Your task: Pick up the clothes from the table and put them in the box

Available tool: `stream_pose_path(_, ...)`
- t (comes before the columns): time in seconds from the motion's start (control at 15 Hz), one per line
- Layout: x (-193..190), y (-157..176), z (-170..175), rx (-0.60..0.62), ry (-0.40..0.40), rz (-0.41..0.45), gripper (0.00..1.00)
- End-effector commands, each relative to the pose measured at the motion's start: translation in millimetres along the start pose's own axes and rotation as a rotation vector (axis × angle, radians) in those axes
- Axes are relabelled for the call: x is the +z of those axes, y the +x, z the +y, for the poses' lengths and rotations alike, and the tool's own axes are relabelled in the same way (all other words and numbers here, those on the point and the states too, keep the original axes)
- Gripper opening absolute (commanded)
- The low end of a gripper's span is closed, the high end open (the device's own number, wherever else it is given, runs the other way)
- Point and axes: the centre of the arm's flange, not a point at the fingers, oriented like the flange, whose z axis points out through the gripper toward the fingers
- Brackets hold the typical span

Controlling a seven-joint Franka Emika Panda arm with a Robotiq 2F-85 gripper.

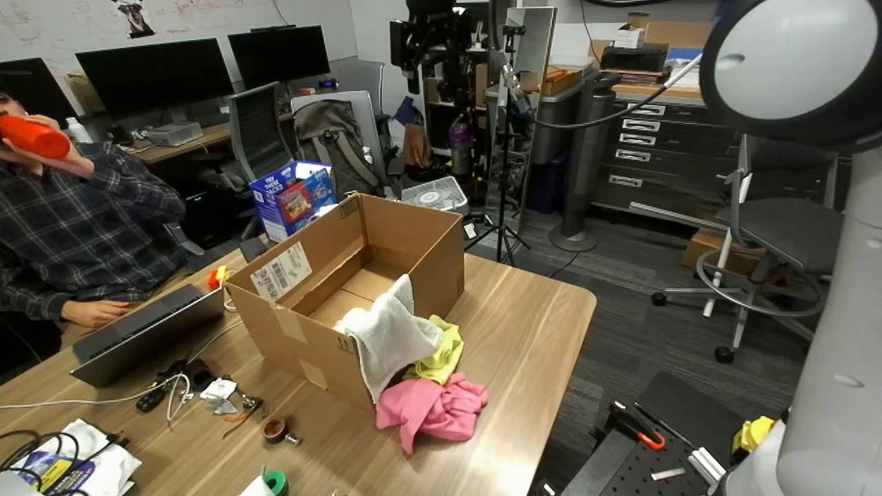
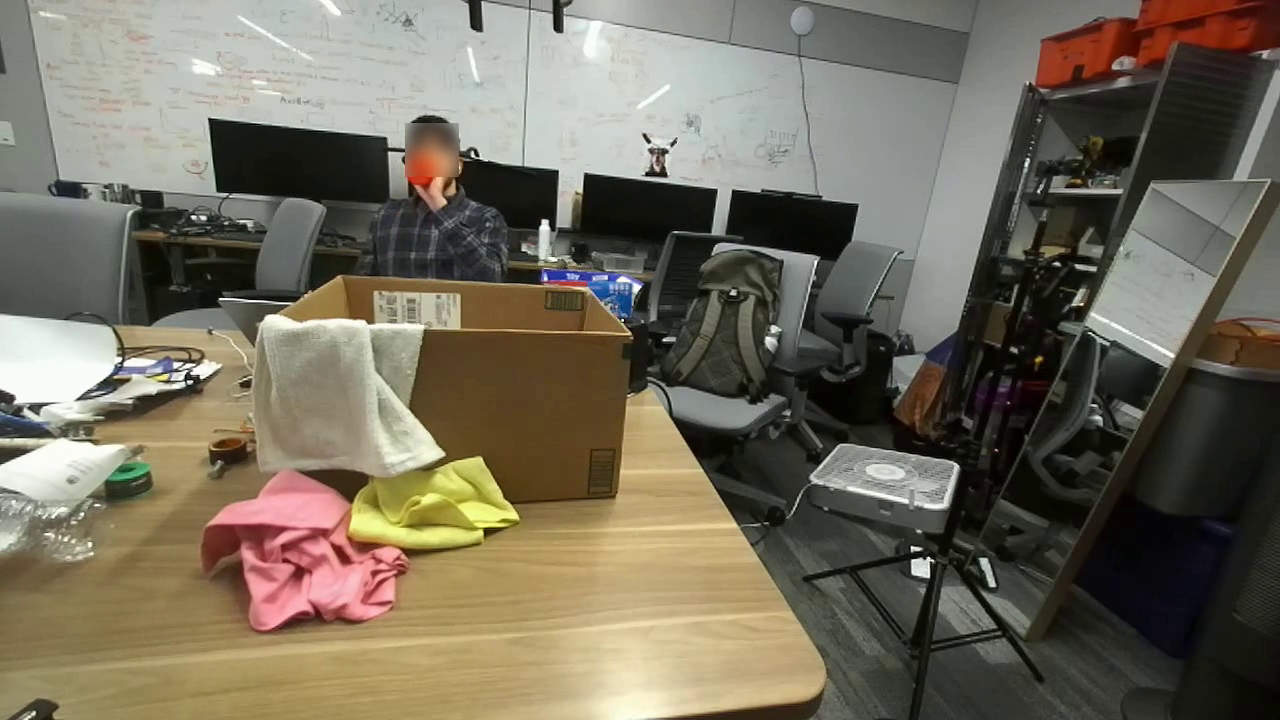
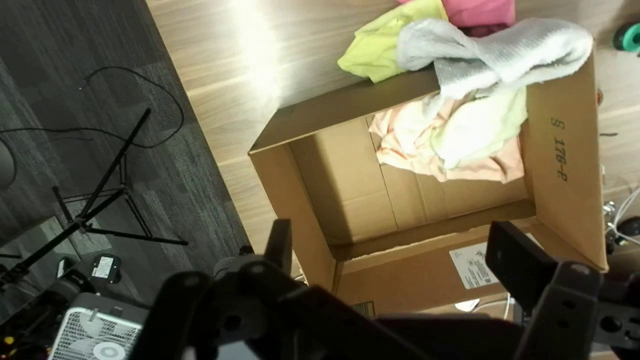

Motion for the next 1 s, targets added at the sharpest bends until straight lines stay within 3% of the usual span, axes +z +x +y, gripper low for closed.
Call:
stream_pose_path(0.0,41.3,-69.1,18.6,-0.111,-0.062,-0.003,1.00)
stream_pose_path(0.33,72.0,-93.8,42.1,-0.242,-0.132,-0.005,1.00)
stream_pose_path(0.93,139.0,-154.8,56.3,-0.368,-0.119,0.042,1.00)
